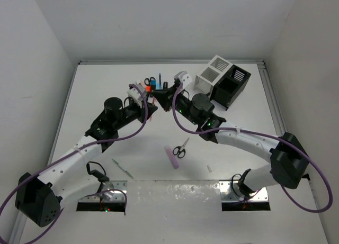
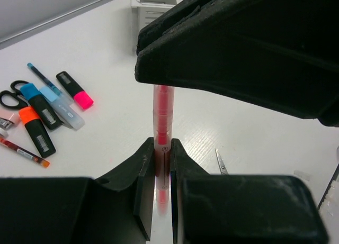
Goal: Sort the stationery into containers
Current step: Close the pen cap on the pen.
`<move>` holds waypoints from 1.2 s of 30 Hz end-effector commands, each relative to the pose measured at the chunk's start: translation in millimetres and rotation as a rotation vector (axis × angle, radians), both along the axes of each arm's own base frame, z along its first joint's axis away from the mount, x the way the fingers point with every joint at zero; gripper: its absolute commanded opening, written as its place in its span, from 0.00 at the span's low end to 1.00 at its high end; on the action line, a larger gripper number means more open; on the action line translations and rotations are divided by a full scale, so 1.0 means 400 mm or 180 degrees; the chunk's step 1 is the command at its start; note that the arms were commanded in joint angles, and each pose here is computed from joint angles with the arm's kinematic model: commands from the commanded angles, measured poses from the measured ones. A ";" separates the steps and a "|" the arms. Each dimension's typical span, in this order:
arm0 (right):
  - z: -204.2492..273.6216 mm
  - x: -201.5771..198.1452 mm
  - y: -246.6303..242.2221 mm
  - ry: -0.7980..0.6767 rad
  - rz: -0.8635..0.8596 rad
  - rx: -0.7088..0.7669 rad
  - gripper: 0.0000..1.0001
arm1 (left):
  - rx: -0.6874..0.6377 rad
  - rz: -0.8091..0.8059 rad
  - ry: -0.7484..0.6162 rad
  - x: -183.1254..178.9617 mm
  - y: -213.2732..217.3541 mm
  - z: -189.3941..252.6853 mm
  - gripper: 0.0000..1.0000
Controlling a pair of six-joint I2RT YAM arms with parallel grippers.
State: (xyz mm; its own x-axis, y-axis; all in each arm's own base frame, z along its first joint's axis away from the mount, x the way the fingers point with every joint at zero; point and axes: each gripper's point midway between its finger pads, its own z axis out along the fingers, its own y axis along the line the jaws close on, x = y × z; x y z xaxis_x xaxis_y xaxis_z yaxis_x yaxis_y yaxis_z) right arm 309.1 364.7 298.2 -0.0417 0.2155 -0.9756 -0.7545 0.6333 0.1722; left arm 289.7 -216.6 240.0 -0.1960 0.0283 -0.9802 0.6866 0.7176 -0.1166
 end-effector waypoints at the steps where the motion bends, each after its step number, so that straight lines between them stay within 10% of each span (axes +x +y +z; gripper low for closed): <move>1: -0.160 -0.044 0.011 0.0350 0.0134 -0.0574 0.00 | -0.0457 0.0149 -0.0852 0.036 0.012 0.223 0.00; 15: -0.049 0.009 0.029 0.0181 0.0092 -0.0475 0.33 | -0.0344 0.0006 -0.0730 0.008 -0.007 0.171 0.00; 23: -0.001 0.016 0.058 0.0126 0.0252 -0.0276 0.29 | -0.0327 -0.0092 -0.0657 0.000 -0.020 0.147 0.00; 32: 0.035 0.047 0.061 0.0145 0.0244 -0.0073 0.00 | -0.0429 0.0043 -0.0706 0.011 -0.010 0.177 0.01; 35: 0.048 0.085 0.001 0.0196 0.0013 -0.0070 0.00 | -0.0481 0.0309 -0.0709 0.032 0.020 0.192 0.98; 36: 0.054 0.106 -0.029 0.0200 -0.0145 -0.0089 0.00 | -0.0476 0.0387 -0.0714 0.037 0.030 0.194 1.00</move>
State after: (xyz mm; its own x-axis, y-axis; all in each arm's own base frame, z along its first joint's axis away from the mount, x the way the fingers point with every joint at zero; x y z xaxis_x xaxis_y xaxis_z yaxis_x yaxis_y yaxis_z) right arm 334.7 376.5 292.2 -0.1279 0.1466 -0.9809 -0.7637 0.6165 0.1917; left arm 302.3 -211.4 271.5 -0.0835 -0.0458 -0.9955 0.6453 0.7588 -0.0891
